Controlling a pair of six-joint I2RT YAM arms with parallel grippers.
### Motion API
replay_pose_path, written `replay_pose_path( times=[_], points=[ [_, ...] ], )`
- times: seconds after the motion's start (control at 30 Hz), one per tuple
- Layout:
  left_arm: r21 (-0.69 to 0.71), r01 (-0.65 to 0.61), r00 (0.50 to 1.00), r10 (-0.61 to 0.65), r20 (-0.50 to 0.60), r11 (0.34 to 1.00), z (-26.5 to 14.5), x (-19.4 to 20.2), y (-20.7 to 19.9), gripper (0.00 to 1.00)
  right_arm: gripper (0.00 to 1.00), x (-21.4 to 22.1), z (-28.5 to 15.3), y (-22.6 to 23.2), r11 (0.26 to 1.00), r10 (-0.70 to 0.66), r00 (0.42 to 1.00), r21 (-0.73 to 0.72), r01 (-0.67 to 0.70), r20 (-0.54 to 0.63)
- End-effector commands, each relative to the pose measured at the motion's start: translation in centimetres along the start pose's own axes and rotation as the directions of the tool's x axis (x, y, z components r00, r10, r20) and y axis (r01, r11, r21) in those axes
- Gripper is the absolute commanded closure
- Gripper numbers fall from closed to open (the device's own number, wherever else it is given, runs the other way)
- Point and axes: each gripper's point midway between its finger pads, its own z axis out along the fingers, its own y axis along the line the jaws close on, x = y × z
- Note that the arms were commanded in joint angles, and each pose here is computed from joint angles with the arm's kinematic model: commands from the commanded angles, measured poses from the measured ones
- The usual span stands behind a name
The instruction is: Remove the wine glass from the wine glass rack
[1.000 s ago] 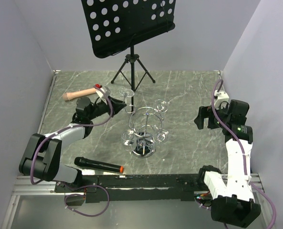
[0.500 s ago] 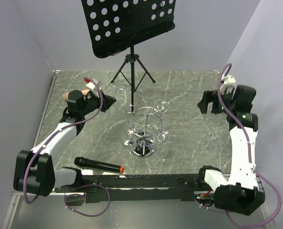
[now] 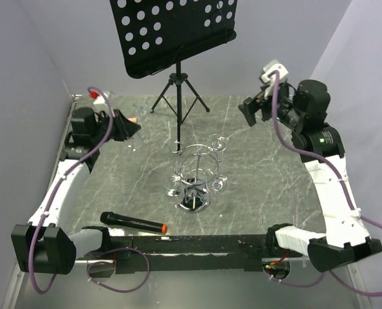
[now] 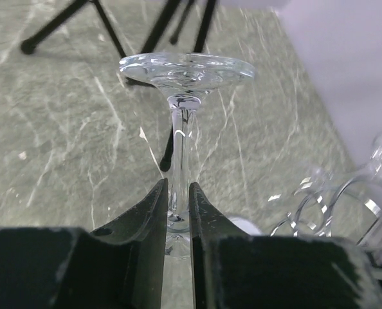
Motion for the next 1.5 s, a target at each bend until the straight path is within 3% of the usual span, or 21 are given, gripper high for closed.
replay_pose_path(
  times=[0.0,0.17,0.33,0.5,0.63,1.0,1.3,1.47],
  points=[
    [-0.074,0.173,0.984,-0.169,0.051,0.982,-1.7,-4.0,0.6,0.99,0.03,-5.3,1.0,0.9,0.98,-0.197,0.972,0.001,0.199,0.125],
    [-0.123,0.392,0.919,-0.393,0.02,0.912,-2.5,-3.3,3.1,0.99,0.04,-7.4,3.3,6.5,0.932,-0.314,0.931,-0.13,0.34,0.184],
    [-0.115,0.58,0.81,-0.586,-0.022,0.806,-2.6,-1.8,4.6,0.99,0.04,-7.8,5.0,14.1,0.82,-0.445,0.862,-0.275,0.502,0.244],
    [-0.109,0.751,0.652,-0.758,-0.038,0.651,-3.3,-0.6,6.1,0.99,0.03,-6.5,5.2,21.7,0.667,-0.538,0.763,-0.372,0.645,0.358],
    [-0.071,0.89,0.445,-0.891,-0.089,0.451,-3.5,0.8,6.1,0.99,0.03,-5.3,5.4,25.8,0.585,-0.564,0.717,-0.415,0.697,0.409],
    [-0.21,0.97,0.11,-0.991,-0.071,0.123,-2.4,4.0,8.3,0.99,0.02,-2.9,9.1,33.2,0.433,-0.584,0.674,-0.529,0.73,0.452],
    [-0.295,0.956,-0.026,-0.998,-0.055,-0.009,-2.5,6.1,8.6,0.99,0.01,-0.7,12.9,36.0,0.404,-0.633,0.646,-0.529,0.746,0.427],
    [-0.324,0.945,-0.054,-0.998,-0.04,-0.038,-2.8,6.8,8.5,0.99,0.0,-0.7,14.3,37.0,0.425,-0.63,0.657,-0.524,0.738,0.414]
  ],
)
